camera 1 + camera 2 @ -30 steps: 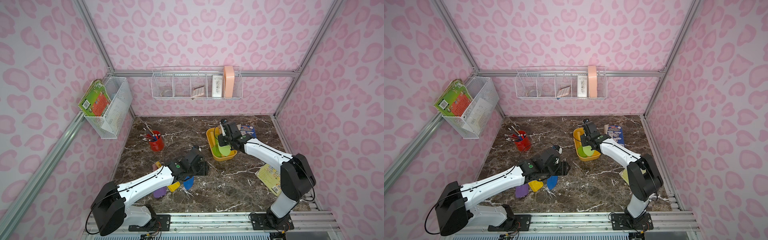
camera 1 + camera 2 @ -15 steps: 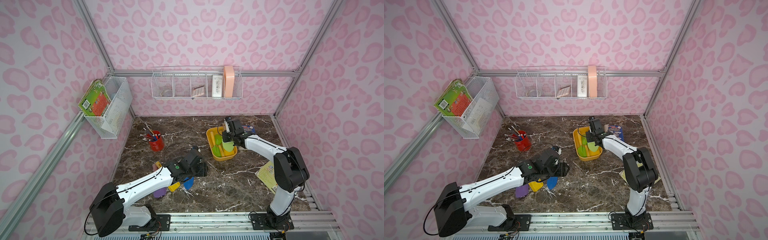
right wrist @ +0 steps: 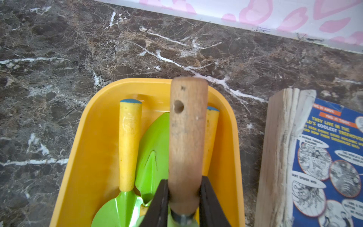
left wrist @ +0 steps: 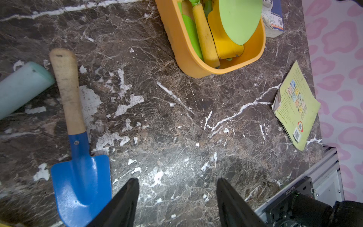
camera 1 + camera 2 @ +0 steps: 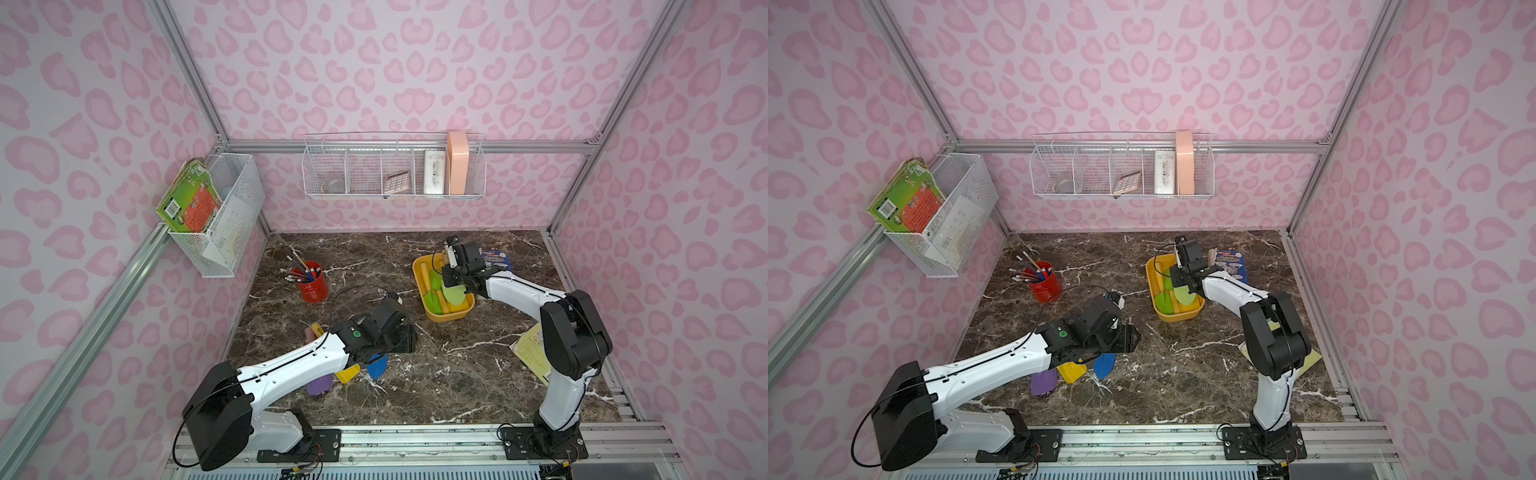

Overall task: Put the shovel into the storage box
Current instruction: Place the shovel in the storage box.

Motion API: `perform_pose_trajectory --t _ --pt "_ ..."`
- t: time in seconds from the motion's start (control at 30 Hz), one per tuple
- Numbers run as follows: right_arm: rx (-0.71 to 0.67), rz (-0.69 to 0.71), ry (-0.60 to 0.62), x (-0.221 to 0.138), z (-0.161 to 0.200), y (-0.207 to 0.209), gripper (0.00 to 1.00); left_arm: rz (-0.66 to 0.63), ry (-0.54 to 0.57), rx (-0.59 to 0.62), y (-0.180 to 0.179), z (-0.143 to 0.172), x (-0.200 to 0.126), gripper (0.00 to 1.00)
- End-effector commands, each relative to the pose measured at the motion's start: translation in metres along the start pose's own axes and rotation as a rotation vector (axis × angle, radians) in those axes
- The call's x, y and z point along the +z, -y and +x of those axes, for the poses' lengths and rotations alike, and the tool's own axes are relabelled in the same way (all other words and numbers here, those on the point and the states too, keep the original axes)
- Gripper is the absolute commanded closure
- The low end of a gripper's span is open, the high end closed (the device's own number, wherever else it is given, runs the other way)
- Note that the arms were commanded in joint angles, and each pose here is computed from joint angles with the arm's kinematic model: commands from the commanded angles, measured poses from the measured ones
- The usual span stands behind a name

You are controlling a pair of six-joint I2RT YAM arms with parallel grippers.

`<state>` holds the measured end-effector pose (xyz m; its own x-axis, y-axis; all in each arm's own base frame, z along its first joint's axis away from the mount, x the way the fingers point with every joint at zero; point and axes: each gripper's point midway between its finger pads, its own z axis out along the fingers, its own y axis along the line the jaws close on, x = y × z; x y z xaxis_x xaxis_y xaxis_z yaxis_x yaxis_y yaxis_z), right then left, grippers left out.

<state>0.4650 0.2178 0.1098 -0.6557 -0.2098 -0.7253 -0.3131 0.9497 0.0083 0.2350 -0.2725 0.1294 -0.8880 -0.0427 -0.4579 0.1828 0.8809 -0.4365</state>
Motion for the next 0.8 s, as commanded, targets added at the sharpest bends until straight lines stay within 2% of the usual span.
perform_pose_trajectory --t 0.0,0.77 --pt "-0.02 -0.008 0.01 0.004 -0.001 0.0 0.83 0.004 0.006 -0.001 0.0 0.0 -0.001 0.32" --pt "-0.017 0.023 -0.026 0.017 0.012 0.01 0.8 -0.013 0.008 -0.006 -0.005 0.001 -0.002 0.33"
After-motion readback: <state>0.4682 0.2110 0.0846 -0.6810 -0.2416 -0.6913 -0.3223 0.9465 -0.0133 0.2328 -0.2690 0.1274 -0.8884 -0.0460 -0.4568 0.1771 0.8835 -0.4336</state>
